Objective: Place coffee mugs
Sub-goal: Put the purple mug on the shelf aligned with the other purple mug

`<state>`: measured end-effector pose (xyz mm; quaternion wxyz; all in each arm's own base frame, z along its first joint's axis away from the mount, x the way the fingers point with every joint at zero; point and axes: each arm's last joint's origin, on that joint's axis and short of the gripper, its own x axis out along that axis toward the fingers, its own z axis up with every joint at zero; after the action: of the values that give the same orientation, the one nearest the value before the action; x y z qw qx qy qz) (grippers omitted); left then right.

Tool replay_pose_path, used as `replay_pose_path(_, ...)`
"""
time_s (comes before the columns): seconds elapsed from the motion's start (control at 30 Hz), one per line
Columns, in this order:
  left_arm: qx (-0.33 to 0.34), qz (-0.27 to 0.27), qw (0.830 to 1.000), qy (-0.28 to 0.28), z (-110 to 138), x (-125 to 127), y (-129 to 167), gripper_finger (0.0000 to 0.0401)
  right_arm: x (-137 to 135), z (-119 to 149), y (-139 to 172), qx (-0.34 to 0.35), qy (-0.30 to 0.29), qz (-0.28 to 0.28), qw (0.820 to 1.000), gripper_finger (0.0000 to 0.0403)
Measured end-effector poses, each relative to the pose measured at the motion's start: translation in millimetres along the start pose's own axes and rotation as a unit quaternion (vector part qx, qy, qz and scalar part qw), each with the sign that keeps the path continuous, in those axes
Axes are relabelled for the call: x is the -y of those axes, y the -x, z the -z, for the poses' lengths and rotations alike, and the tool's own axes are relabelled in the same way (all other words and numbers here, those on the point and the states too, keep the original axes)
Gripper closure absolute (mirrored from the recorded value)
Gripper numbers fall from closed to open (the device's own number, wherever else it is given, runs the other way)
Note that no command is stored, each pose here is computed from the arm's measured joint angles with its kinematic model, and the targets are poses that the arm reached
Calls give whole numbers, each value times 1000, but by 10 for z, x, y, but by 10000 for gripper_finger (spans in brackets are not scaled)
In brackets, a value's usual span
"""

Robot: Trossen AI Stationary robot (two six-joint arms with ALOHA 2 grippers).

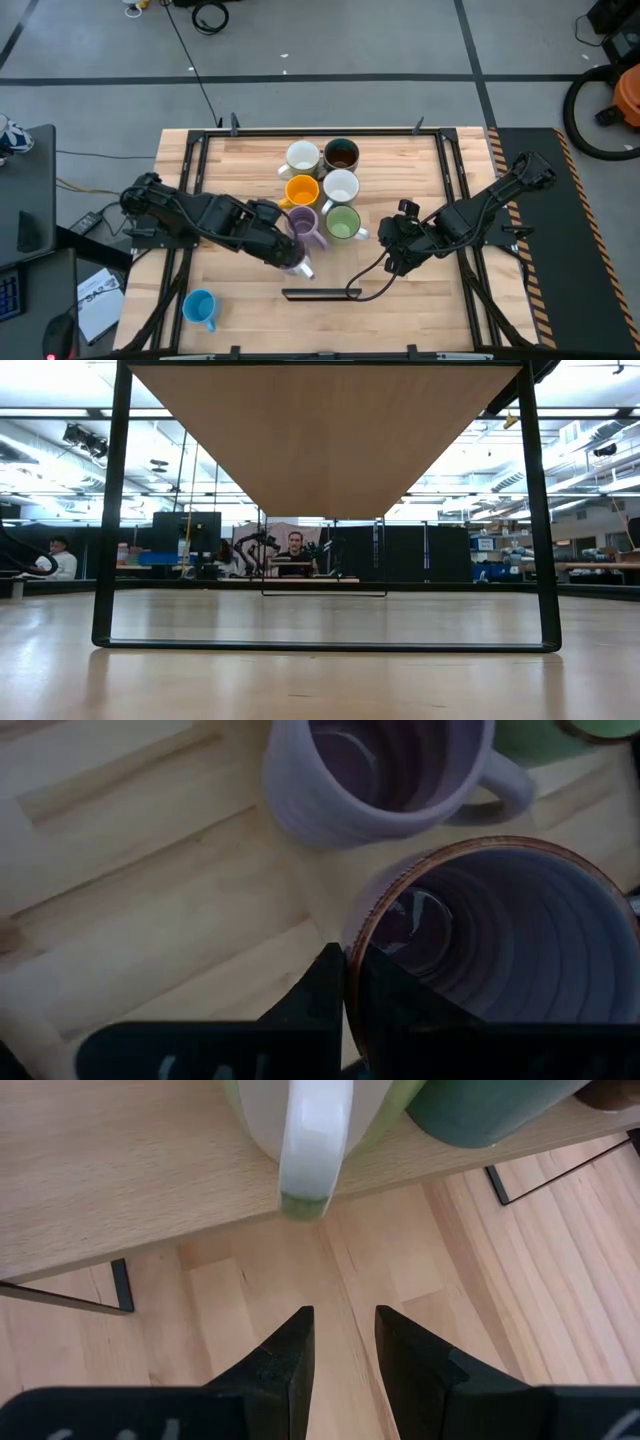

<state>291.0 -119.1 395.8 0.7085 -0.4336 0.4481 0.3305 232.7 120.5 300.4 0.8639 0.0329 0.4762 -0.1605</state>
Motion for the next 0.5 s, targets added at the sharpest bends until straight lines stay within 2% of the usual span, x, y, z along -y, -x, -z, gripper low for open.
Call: replay_pose_path(0.5, 9, -42, 999, 14, 62, 113, -294, 368, -4, -6, 0, 2, -2, -3, 1000, 289)
